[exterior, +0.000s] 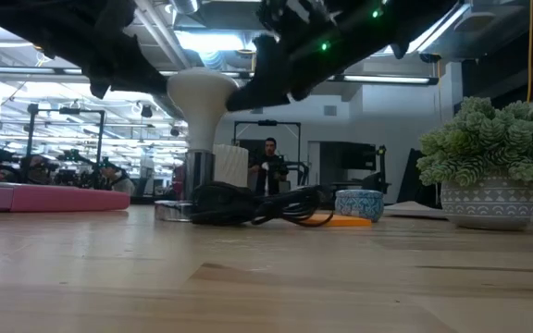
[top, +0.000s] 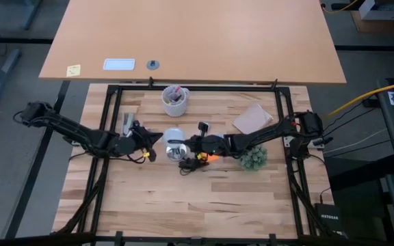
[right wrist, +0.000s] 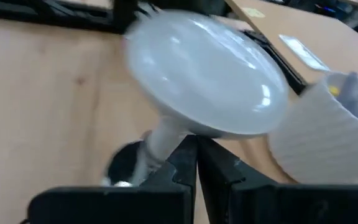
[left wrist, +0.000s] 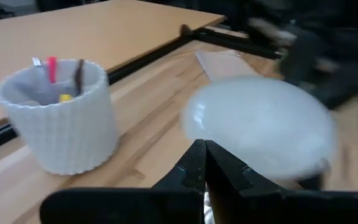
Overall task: Screw lightbulb
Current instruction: Remove the light bulb from the silver lamp
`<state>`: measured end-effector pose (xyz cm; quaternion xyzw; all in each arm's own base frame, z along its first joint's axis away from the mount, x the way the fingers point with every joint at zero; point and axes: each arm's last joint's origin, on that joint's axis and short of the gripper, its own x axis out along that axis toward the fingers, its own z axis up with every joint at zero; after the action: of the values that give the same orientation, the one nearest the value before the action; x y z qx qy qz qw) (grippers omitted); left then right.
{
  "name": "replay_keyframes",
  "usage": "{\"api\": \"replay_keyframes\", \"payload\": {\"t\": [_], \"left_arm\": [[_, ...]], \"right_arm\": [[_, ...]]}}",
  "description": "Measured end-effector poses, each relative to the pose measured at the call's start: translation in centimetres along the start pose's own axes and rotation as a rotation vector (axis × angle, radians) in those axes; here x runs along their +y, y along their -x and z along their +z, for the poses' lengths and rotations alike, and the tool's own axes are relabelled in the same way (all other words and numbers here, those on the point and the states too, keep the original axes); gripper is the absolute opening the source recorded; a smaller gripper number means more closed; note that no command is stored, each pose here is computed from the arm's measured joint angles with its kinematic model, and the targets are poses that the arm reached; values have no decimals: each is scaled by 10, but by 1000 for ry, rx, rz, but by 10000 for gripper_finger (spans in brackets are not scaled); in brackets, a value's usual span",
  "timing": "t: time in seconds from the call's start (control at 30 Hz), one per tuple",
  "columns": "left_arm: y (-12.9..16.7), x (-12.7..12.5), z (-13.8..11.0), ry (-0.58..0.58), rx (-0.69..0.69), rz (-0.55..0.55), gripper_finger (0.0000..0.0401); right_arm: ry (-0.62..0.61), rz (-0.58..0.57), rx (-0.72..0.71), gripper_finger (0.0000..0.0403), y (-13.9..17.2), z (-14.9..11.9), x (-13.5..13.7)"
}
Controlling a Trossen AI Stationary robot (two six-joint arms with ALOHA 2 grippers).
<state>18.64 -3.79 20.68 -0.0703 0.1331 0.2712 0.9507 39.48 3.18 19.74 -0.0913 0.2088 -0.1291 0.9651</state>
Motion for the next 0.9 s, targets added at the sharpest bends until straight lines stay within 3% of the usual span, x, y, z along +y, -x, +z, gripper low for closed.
{"api": "replay_keyframes", "payload": {"t": [0.17, 0.4, 0.9], "left_arm": [[4, -6, -1, 8, 10, -67, 0], [5, -7, -2, 31, 15, -69, 0], [5, -9, 6, 16, -52, -81, 0]], "right_arm": [[-22, -44, 17, 19, -5, -2, -15], [-53, -46, -27, 19, -9, 1, -27], [-46, -45, 25, 19, -10, -4, -30]]}}
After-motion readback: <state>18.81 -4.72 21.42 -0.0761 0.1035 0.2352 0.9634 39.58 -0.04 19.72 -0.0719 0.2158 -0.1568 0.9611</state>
